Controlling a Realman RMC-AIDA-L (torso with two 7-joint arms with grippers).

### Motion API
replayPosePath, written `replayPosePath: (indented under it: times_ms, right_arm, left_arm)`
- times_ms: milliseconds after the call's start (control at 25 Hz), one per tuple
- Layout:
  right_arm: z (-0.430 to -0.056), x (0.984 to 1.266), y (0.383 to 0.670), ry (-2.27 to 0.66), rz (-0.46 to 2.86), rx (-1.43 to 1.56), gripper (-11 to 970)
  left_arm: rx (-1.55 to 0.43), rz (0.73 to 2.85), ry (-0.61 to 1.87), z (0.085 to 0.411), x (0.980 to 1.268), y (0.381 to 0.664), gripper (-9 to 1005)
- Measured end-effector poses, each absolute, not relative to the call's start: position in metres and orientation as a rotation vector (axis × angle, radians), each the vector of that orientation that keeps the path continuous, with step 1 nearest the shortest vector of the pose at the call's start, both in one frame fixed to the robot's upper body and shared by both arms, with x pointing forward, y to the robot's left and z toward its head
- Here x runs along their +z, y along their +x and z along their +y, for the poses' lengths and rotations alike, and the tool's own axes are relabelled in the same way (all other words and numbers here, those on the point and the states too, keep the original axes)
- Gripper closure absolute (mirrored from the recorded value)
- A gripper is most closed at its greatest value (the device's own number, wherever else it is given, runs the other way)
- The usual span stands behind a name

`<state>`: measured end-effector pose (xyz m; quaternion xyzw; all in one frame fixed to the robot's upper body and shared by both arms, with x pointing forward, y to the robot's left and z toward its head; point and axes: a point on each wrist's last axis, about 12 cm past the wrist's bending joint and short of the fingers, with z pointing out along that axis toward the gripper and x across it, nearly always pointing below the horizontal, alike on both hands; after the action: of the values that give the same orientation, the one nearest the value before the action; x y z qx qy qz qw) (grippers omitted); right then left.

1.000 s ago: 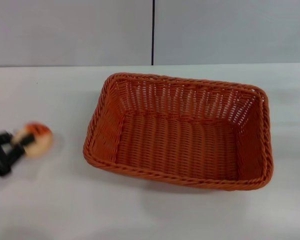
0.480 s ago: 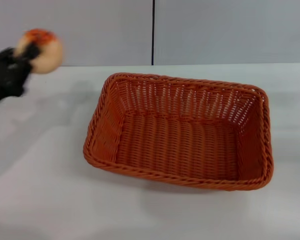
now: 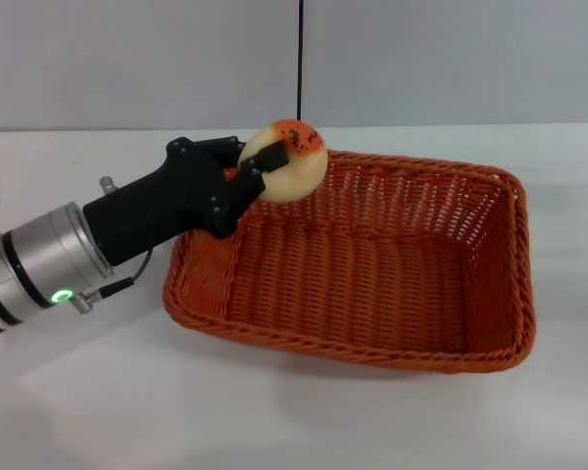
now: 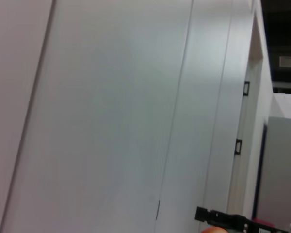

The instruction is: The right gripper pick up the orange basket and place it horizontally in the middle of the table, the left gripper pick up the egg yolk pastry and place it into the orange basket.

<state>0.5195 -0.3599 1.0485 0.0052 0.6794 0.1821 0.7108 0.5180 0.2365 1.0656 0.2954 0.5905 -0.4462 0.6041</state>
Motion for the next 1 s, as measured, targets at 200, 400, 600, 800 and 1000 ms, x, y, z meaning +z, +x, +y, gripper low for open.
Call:
replayPosePath:
  times_ms: [200,400,600,800,1000]
  right_arm:
    - [-0.359,1.048,0.52,0.01,1.507,0.404,408]
    - [-0.358,1.048,0.52,0.01,1.503,0.41,408]
    - [-0.357,1.048,0.52,0.012,1.501,0.416,408]
    - [-0.359,1.048,0.518,0.026,1.499,0.41,408]
    - [-0.37,1.048,0.513,0.114,1.465,0.37,408]
  left_arm:
    - [-1.027,1.391,0.66,0.234,1.062,0.519,892]
    - [-0.98,1.38,0.584,0.245,1.061,0.516,823]
    - [-0.921,1.371,0.482,0.259,1.06,0.513,605]
    - [-0.789,1.34,0.301,0.286,1.056,0.502,425]
    - [-0.565,1.228,0.095,0.3,1.049,0.48,210]
